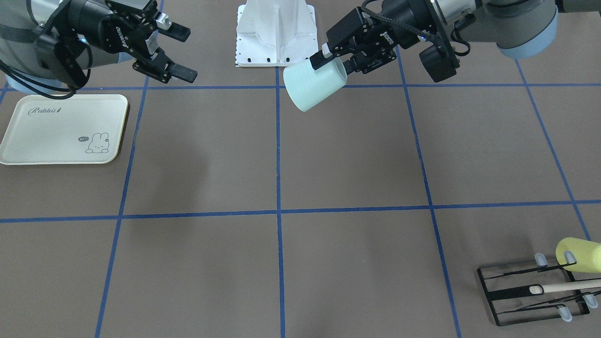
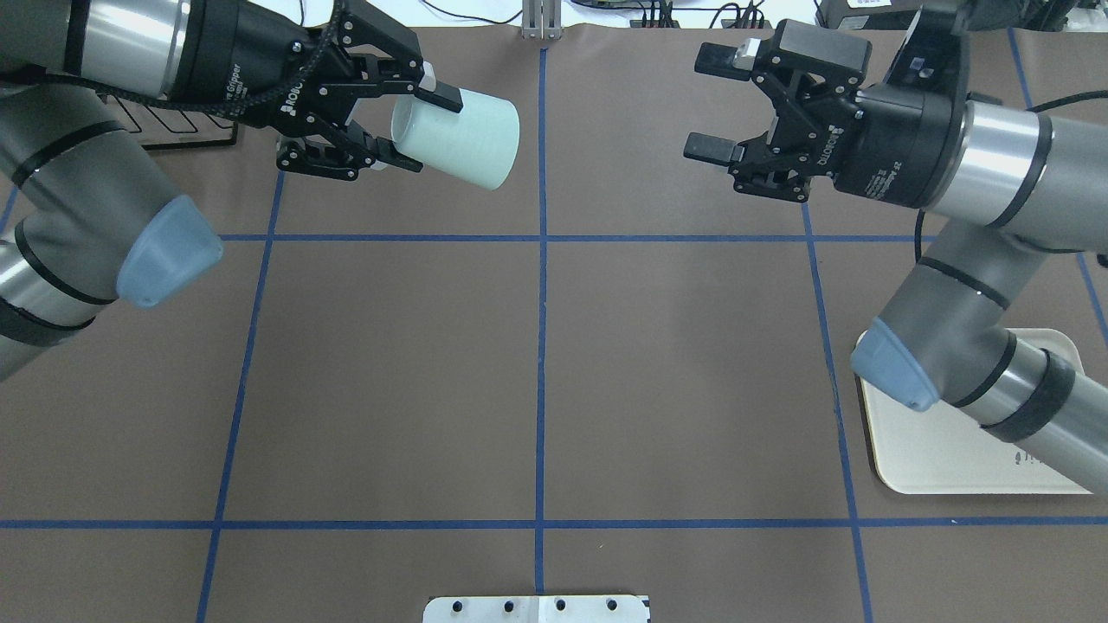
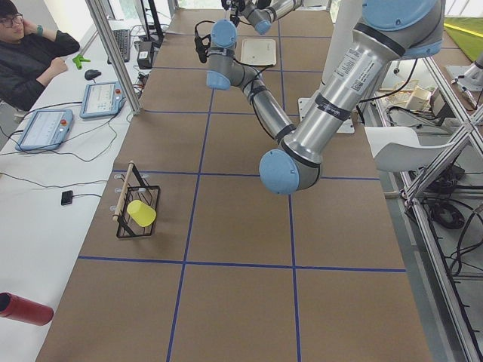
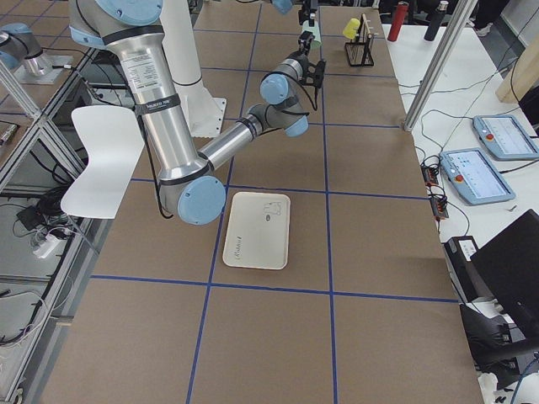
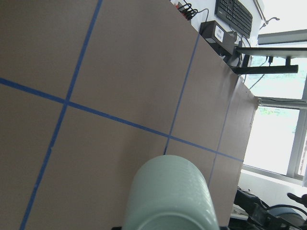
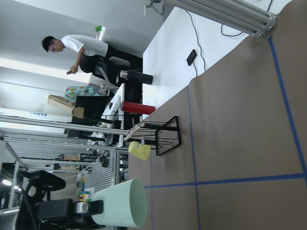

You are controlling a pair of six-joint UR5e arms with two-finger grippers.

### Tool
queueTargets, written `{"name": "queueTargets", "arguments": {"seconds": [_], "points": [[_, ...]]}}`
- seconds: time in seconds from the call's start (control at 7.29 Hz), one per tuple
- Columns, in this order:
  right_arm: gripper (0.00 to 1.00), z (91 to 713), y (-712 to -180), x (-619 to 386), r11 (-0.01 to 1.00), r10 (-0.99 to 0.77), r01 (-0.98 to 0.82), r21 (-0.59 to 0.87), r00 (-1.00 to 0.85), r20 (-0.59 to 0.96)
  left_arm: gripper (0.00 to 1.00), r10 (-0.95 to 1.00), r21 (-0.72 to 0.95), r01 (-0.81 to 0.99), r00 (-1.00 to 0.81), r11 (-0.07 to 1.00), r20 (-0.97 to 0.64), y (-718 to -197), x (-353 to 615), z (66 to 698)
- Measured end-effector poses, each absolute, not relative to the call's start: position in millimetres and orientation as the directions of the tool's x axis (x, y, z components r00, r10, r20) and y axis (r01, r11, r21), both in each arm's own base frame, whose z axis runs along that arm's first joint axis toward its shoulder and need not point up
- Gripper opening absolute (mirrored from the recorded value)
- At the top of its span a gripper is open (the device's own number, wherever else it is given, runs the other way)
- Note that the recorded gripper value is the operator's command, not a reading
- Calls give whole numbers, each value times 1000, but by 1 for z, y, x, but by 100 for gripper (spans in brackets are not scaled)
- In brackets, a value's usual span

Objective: Left arm grabs green cup and hands to right arm on tray

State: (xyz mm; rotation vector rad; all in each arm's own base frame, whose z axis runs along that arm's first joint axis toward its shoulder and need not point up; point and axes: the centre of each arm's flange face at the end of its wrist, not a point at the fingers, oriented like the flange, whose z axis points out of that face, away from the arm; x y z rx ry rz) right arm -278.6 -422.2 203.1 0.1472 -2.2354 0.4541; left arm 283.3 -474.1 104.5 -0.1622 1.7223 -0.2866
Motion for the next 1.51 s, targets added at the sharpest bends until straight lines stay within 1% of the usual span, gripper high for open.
{"name": "queueTargets", "arguments": {"seconds": [0.14,0.41,0.96,1.1,1.51], "points": [[99,196,-405,-298,925,65,-220,-310,-711,700,17,-292,-302,20,-202,953,-935,-466,286,100],[99,177,-379,-331,920,103,-164,-356,-775,623,17,-332,-336,-26,-237,942,-913,-456,287,96],[99,169,-364,-345,923,124,-131,-361,-788,603,18,-342,-335,-70,-255,940,-905,-446,283,86],[98,167,-362,-343,927,121,-127,-354,-791,599,21,-339,-324,-100,-245,941,-909,-441,282,82],[98,153,-350,-339,958,117,-73,-278,-785,609,21,-330,-299,-162,-230,940,-915,-424,275,72]]}}
